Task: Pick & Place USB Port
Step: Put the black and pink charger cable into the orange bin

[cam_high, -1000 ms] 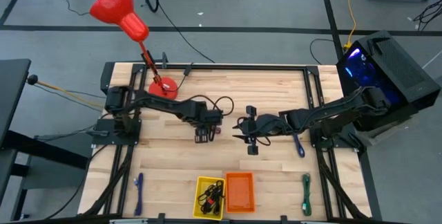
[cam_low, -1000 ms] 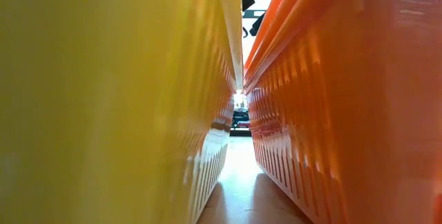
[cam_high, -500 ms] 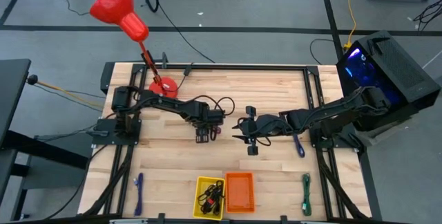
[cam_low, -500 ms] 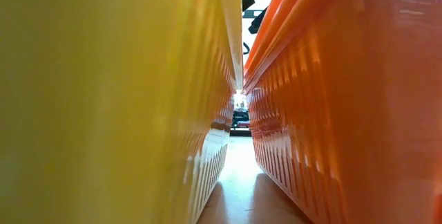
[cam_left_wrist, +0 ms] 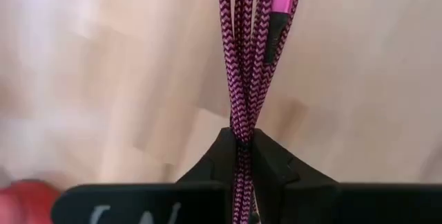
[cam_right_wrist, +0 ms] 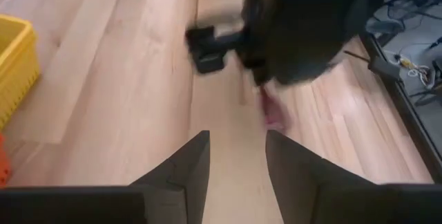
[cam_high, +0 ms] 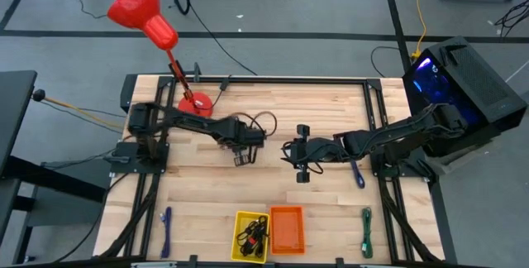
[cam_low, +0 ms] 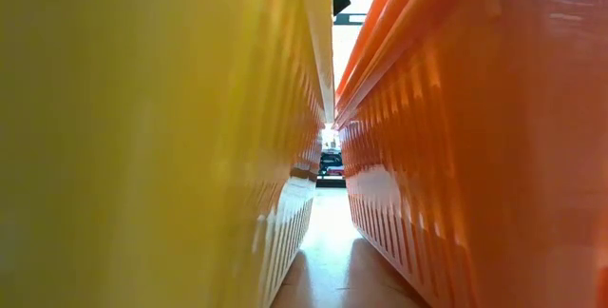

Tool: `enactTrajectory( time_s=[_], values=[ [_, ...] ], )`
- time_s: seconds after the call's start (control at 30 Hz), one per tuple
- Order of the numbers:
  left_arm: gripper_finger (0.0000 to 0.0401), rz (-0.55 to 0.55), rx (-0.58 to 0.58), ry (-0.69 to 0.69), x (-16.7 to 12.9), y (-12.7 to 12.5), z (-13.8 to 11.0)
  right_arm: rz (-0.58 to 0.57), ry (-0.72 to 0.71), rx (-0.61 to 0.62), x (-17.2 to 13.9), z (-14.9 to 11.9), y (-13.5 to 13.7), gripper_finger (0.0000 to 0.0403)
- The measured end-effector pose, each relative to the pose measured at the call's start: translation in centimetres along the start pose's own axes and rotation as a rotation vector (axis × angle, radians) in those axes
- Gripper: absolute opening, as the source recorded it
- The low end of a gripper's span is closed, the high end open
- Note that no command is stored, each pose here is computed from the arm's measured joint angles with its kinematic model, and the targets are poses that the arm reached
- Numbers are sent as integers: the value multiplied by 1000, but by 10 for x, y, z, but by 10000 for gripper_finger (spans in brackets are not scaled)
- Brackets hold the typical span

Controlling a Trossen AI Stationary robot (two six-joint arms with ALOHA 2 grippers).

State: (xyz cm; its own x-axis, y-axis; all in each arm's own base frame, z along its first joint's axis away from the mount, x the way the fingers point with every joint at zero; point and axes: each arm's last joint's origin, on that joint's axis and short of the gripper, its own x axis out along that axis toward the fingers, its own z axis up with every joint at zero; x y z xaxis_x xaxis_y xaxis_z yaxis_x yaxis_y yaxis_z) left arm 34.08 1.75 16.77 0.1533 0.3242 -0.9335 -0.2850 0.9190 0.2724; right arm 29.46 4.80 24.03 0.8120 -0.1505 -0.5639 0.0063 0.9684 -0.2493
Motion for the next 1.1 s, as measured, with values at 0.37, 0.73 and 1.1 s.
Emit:
enactTrajectory(
  time_s=[0.37, 0.73, 1.1],
  values=[
    [24, -121, -156, -539, -137, 5, -15, 17, -23, 54, 2, 2, -9, 143],
    [24, -121, -165, -849, -190, -18, -28, 47, -425, 82, -9, 40, -14, 143],
    [24, -111, -163, -890, -193, -22, -26, 29, -559, 94, -13, 50, -25, 143]
  ],
)
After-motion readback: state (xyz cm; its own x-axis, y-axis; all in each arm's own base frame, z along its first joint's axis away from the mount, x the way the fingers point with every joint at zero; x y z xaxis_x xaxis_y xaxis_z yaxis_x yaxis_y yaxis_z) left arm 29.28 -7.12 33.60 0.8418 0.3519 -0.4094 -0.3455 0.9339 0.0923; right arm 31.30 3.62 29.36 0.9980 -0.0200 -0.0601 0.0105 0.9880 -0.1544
